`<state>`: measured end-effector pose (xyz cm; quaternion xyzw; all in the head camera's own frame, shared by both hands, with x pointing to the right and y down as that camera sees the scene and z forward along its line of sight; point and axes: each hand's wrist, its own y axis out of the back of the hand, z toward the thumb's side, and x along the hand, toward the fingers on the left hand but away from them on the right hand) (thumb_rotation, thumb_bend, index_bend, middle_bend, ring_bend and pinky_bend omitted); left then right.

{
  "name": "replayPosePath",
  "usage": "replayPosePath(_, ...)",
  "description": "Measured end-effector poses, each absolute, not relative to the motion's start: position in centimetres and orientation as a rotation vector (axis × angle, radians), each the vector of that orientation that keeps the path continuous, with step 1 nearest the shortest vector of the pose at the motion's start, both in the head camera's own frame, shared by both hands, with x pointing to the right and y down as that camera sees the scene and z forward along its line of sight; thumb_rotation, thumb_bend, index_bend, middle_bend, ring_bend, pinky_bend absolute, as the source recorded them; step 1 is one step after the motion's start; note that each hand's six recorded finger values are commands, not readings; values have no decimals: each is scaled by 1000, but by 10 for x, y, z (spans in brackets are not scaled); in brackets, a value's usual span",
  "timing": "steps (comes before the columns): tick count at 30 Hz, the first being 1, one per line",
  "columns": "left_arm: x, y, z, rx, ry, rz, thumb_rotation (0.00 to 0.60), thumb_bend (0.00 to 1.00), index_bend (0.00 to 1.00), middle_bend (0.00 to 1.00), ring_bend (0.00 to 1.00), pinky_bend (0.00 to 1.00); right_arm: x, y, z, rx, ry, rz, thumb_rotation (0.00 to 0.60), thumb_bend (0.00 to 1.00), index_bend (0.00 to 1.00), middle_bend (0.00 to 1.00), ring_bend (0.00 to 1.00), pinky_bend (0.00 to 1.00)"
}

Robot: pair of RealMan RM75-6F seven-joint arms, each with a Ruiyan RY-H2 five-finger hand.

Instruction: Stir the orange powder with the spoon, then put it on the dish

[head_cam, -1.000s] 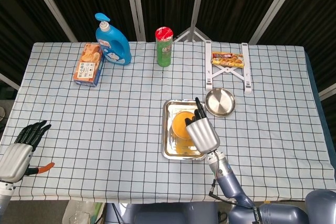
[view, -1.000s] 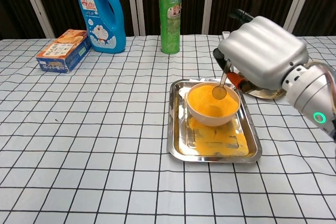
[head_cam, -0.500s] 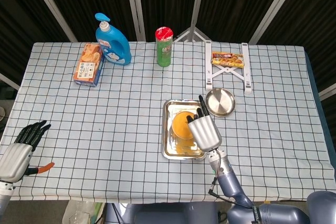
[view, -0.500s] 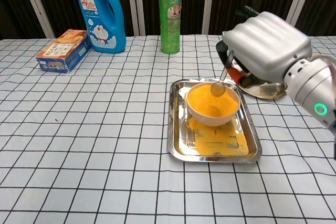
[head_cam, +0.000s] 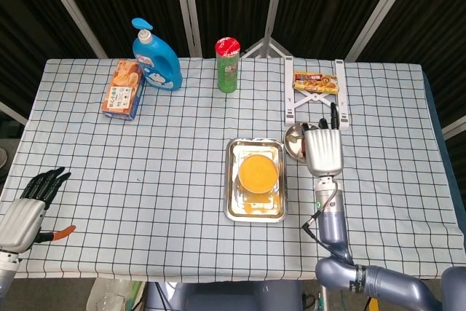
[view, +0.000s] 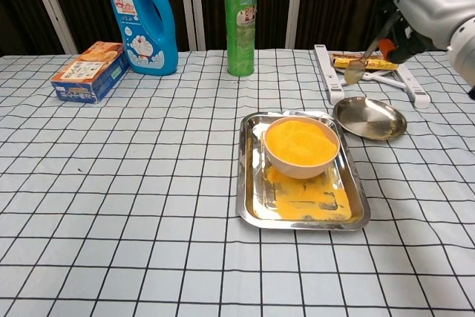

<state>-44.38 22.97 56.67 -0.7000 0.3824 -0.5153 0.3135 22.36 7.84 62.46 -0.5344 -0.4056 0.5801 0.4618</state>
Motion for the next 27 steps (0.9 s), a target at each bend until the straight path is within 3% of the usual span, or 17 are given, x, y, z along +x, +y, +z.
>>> replayPosePath(8, -444, 230, 569, -1855, 1010, -1374, 600, 0, 0, 0, 0, 0, 275, 77, 668, -1325, -1109, 1664, 600, 841, 774, 697, 391, 0)
replayPosePath(20, -444, 229, 573, -1872, 1012, -1401, 600, 0, 0, 0, 0, 0, 289, 82, 716, -1405, -1190, 1775, 600, 842, 754, 697, 389, 0)
replayPosePath(23, -444, 229, 573, -1872, 1012, -1404, 600, 0, 0, 0, 0, 0, 289, 83, 722, -1413, -1185, 1791, 600, 839, 646, 641, 348, 0)
replayPosePath(27, -444, 229, 574, -1872, 1012, -1411, 600, 0, 0, 0, 0, 0, 292, 87, 730, -1422, -1171, 1832, 600, 700, 350, 407, 195, 0)
